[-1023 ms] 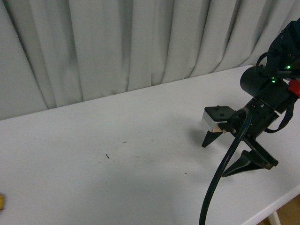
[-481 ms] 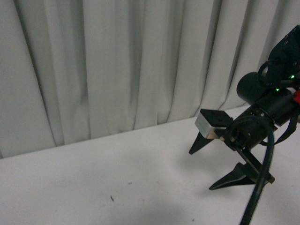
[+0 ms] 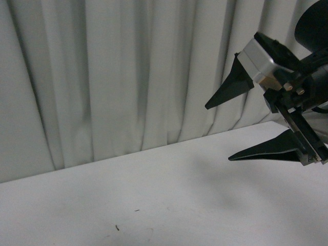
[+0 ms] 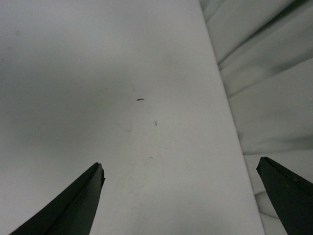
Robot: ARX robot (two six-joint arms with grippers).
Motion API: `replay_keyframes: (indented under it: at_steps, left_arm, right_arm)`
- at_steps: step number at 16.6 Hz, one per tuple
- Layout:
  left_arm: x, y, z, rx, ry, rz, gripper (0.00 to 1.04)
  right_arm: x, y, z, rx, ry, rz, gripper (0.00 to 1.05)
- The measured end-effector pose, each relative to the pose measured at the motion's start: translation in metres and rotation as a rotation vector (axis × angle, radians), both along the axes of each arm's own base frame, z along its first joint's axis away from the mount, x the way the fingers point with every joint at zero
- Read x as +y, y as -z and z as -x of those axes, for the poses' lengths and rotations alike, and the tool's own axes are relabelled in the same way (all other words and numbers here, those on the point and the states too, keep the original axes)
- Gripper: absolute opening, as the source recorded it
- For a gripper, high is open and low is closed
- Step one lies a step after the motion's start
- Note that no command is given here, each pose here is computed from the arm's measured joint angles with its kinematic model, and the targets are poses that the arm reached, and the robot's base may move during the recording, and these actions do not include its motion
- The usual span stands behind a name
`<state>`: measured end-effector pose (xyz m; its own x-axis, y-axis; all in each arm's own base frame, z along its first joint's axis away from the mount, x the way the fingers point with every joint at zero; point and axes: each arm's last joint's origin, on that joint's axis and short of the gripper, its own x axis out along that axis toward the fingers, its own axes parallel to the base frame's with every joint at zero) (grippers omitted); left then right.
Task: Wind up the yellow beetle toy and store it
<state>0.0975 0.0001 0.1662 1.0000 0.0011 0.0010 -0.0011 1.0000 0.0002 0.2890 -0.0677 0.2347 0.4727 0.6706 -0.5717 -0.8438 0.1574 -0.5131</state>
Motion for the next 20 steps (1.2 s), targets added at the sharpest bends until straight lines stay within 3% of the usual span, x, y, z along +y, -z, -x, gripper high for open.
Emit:
replay_keyframes:
  at_steps: [1,2,4,5,7,9,15,20]
  left_arm:
    - [0.000,0.000,0.000,0.000,0.000,0.000,0.98]
    - [0.000,0.000,0.000,0.000,0.000,0.000,0.98]
    - [0.000,0.000,0.000,0.000,0.000,0.000,0.98]
    - [0.000,0.000,0.000,0.000,-0.002,0.000,0.98]
    - [0.000,0.000,0.000,0.000,0.000,0.000,0.98]
    - [0.000,0.000,0.000,0.000,0.000,0.000,0.98]
    - [0.000,0.000,0.000,0.000,0.000,0.000,0.98]
    - [0.000,0.000,0.000,0.000,0.000,0.000,0.98]
  right_arm:
    - [0.013,0.004,0.008,-0.204,0.215,0.170,0.87]
    - [0.033,0.016,0.039,-0.290,0.549,0.098,0.73]
    - [0.052,0.009,0.087,-0.411,0.910,-0.294,0.51]
    - [0.061,0.002,0.106,-0.389,0.999,-0.486,0.42]
    - [0.069,0.010,0.136,-0.297,1.041,-0.740,0.22]
    - [0.068,0.021,0.146,-0.264,1.083,-0.835,0.01]
    - [0.068,0.048,0.165,-0.239,1.093,-0.880,0.02]
    - [0.068,0.051,0.167,-0.236,1.094,-0.879,0.02]
